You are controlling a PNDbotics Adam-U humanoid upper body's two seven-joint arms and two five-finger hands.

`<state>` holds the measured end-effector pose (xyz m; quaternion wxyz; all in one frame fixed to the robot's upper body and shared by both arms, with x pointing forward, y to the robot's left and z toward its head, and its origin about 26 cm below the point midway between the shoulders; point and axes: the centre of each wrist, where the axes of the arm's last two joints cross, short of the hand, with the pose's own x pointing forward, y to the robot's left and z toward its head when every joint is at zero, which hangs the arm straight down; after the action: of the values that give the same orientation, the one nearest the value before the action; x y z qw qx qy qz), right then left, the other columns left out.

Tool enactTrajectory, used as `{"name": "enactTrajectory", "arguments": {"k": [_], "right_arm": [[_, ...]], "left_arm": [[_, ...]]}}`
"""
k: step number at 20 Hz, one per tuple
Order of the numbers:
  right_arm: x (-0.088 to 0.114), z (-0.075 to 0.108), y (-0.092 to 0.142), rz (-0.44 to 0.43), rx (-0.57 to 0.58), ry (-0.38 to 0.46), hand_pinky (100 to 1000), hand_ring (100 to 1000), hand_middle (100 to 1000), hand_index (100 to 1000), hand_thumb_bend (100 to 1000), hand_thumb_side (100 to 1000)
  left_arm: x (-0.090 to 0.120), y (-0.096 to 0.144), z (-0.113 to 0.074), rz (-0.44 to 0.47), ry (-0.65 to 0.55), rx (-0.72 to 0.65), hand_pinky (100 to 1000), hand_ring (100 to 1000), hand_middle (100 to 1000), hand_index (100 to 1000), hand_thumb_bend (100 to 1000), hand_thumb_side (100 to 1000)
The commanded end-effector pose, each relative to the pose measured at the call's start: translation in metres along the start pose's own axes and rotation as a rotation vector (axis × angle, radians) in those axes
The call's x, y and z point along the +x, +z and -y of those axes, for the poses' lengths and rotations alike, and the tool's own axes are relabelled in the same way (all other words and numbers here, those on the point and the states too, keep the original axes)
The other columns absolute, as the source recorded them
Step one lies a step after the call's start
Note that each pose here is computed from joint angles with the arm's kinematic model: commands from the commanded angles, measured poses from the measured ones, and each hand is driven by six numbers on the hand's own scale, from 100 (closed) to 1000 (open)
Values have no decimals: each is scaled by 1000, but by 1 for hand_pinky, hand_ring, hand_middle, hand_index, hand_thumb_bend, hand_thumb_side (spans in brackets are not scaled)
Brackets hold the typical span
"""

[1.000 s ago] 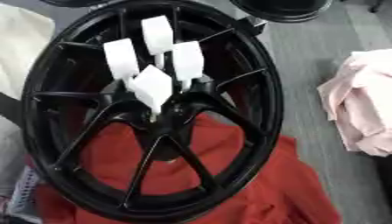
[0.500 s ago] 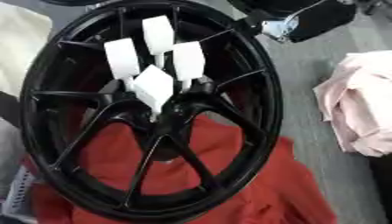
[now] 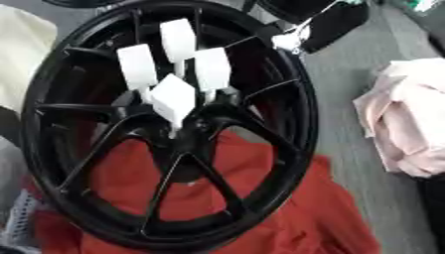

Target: Pull the pin out of the wheel hub.

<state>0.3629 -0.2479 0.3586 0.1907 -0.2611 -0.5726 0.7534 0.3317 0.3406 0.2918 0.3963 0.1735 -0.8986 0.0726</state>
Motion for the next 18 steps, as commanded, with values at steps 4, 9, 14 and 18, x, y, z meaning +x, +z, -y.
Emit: {"name": "enactTrajectory", "arguments": {"k": [4, 9, 14, 18], "right_arm": [[3, 14, 0, 33, 59, -64, 884, 866, 829, 862, 223, 571], [7, 23, -1, 71, 111, -111, 883, 874, 840, 872, 274, 524], [8, 31, -1, 94, 157, -142, 878, 873, 841, 867, 297, 501], [8, 34, -2, 83, 158, -145, 875, 871, 839, 863, 305, 501]], "left_arm": [[11, -6, -4, 40, -25, -13, 776, 841, 842, 892, 524, 879], [11, -6, -5, 36, -25, -16, 775, 841, 842, 890, 523, 880], [11, -6, -4, 36, -22, -19, 775, 841, 843, 889, 520, 880], [11, -6, -3, 35, -19, -21, 775, 841, 844, 887, 519, 880]]}}
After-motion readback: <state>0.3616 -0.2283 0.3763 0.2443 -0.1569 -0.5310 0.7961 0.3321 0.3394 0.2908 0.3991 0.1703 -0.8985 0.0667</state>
